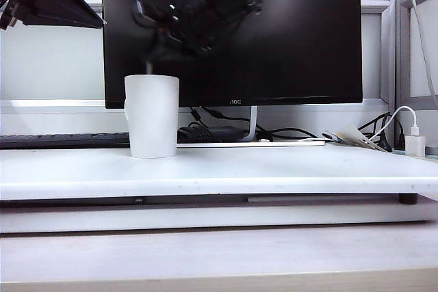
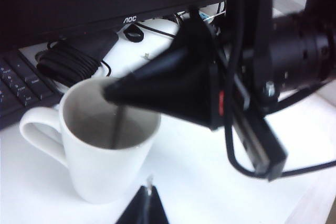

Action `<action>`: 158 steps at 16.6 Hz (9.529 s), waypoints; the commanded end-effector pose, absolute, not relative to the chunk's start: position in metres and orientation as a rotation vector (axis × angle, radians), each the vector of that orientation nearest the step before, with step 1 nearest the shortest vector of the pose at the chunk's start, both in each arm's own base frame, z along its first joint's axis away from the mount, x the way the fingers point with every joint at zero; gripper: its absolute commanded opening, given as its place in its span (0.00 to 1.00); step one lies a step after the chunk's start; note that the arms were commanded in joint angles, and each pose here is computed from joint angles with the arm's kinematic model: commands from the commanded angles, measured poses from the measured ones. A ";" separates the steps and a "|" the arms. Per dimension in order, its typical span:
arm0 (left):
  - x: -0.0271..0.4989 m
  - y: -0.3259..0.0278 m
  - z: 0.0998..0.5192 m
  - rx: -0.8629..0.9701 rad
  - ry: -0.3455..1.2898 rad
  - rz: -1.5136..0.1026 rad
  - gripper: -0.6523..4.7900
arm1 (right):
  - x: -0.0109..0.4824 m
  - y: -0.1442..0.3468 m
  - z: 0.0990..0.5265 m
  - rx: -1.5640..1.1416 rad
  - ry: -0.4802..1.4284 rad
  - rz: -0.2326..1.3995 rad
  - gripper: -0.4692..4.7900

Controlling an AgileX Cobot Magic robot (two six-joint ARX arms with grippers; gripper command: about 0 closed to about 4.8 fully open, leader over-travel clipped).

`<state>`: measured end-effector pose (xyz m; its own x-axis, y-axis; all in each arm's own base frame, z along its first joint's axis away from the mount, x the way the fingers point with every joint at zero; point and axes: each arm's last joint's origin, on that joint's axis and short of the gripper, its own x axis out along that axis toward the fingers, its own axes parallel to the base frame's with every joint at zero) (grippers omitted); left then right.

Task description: Pick up a spoon and stir the liquid in the cup.

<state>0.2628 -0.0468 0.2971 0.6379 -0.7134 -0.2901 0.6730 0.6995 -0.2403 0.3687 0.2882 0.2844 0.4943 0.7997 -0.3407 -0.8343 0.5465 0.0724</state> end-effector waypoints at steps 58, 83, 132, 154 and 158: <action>0.263 -0.047 0.300 -0.112 0.366 -0.800 0.11 | 0.383 0.270 0.303 -0.091 0.227 0.899 0.08; 0.263 -0.047 0.300 -0.113 0.367 -0.799 0.11 | 0.368 0.283 0.308 -0.159 0.207 0.951 0.08; 0.263 -0.047 0.300 -0.111 0.366 -0.797 0.11 | 0.371 0.280 0.313 -0.208 0.138 0.938 0.08; 0.263 -0.047 0.300 -0.110 0.361 -0.797 0.11 | 0.370 0.269 0.306 -0.252 0.272 0.859 0.08; 0.263 -0.047 0.300 -0.110 0.361 -0.797 0.11 | 0.369 0.271 0.309 -0.237 0.255 0.864 0.51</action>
<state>0.2630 -0.0468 0.2969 0.6376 -0.7134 -0.2909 0.6729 0.6995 -0.2406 0.3698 0.2715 0.3022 0.6151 0.7119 -0.3388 -0.7759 0.6229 -0.0998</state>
